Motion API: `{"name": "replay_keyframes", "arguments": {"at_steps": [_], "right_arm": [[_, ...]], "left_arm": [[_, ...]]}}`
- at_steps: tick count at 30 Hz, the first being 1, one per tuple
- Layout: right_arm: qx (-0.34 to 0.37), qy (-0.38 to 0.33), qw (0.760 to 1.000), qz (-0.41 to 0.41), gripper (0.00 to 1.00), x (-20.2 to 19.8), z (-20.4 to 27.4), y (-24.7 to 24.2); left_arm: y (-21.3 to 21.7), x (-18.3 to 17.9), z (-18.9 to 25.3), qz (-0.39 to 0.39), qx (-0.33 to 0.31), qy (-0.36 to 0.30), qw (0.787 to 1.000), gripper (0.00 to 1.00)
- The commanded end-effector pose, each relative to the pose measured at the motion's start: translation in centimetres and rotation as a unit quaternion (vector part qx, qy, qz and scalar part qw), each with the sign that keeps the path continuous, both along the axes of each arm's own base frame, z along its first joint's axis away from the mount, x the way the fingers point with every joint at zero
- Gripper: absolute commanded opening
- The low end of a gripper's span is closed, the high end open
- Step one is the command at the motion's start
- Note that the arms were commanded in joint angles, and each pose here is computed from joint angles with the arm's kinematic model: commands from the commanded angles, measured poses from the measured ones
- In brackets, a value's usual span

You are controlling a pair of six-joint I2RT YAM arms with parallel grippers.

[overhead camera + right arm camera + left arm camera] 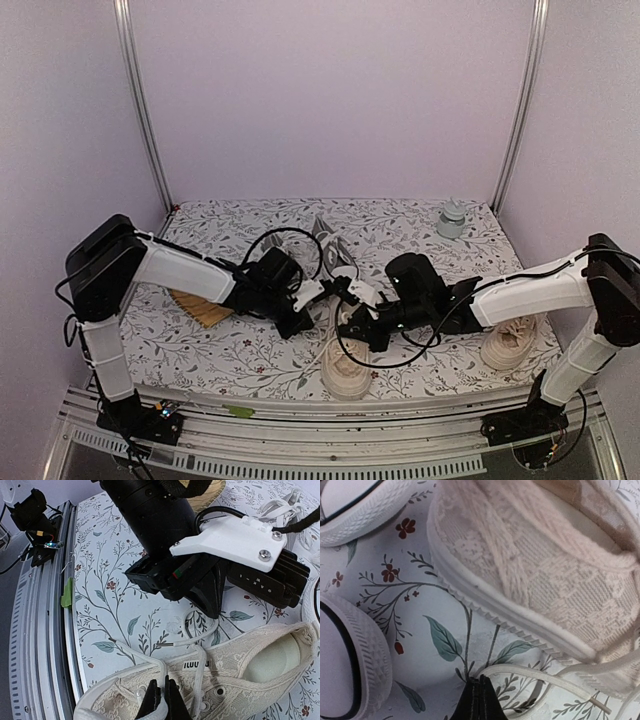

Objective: Tie the shoes
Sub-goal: Adjust the half-tied shoelace at the center of the board.

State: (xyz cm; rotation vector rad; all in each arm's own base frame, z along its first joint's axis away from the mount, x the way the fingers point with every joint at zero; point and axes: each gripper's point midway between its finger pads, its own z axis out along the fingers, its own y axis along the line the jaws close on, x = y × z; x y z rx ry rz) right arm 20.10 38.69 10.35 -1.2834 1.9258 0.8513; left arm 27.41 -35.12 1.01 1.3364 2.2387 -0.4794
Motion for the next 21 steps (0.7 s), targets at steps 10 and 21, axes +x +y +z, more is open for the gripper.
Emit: {"name": "replay_keyframes", "arguments": {"at_steps": [10, 21], "right_arm": [[0.002, -0.011, 1.000, 0.004, 0.01, 0.6, 0.8, 0.1], [0.002, -0.006, 1.000, 0.011, 0.01, 0.4, 0.6, 0.3]], "left_arm": [[3.6, 0.1, 5.6, 0.068, -0.018, -0.084, 0.994, 0.00], [5.6, -1.2, -0.4, 0.068, 0.112, 0.006, 0.991, 0.39]]}}
